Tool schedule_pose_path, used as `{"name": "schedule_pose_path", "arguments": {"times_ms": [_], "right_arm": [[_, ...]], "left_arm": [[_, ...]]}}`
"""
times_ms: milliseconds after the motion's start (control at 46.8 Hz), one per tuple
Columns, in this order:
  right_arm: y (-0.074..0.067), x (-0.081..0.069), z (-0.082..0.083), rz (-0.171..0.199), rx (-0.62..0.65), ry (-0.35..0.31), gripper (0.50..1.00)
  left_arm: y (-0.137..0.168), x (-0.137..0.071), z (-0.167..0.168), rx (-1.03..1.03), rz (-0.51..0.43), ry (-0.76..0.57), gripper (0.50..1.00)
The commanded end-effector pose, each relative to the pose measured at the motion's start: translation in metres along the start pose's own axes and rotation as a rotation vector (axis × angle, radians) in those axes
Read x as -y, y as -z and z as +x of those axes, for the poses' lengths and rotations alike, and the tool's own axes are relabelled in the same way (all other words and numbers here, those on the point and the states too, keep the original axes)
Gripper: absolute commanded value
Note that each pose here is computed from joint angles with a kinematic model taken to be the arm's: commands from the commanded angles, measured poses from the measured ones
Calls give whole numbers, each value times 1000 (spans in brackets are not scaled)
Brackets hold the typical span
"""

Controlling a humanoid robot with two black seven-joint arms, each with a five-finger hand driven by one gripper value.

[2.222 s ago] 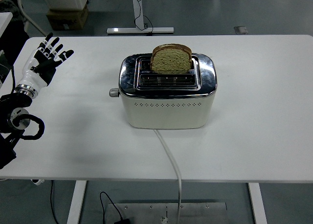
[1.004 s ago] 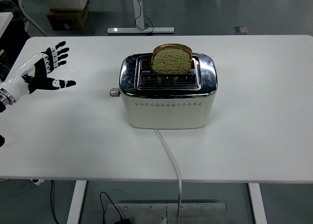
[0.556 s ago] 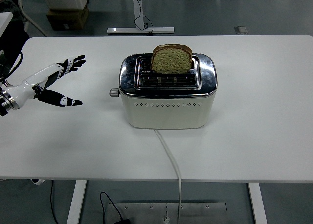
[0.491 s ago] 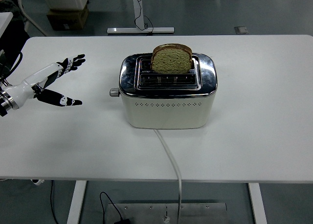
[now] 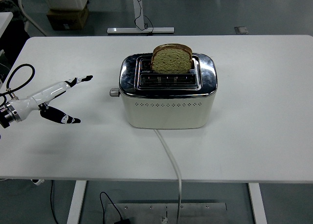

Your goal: Press down toaster

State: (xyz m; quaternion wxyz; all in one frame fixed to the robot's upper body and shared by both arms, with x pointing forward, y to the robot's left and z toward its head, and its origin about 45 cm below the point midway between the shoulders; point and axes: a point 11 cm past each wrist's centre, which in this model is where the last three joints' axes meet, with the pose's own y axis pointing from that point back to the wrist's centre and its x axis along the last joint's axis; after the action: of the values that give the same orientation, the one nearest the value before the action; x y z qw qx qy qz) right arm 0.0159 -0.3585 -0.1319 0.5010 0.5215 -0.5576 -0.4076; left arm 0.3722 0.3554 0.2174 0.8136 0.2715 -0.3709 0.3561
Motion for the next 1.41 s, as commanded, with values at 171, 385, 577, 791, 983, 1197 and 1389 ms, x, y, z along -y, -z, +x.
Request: {"name": "schedule_pose_path", "arguments": {"times_ms": [171, 385, 577, 791, 983, 1197, 1389], "right_arm": [[0, 0, 0, 0, 0, -1, 998], [0, 0, 0, 0, 0, 1, 998], [0, 0, 0, 0, 0, -1, 998], [0, 0, 0, 0, 0, -1, 998], [0, 0, 0, 0, 0, -1, 998], [0, 0, 0, 0, 0, -1, 998], [0, 0, 0, 0, -1, 1, 998]], "left_arm": [[-1, 1, -2, 62, -1, 8, 1000], [-9, 6, 1, 71, -27, 7, 1000], [-21, 11, -3, 84, -67, 25, 1000], [-30, 13, -12, 145, -97, 60, 1000], [-30, 13, -15, 200, -101, 47, 1000], [-29, 13, -19, 201, -102, 53, 1000], [-31, 15, -21, 196, -109, 51, 1000]]}}
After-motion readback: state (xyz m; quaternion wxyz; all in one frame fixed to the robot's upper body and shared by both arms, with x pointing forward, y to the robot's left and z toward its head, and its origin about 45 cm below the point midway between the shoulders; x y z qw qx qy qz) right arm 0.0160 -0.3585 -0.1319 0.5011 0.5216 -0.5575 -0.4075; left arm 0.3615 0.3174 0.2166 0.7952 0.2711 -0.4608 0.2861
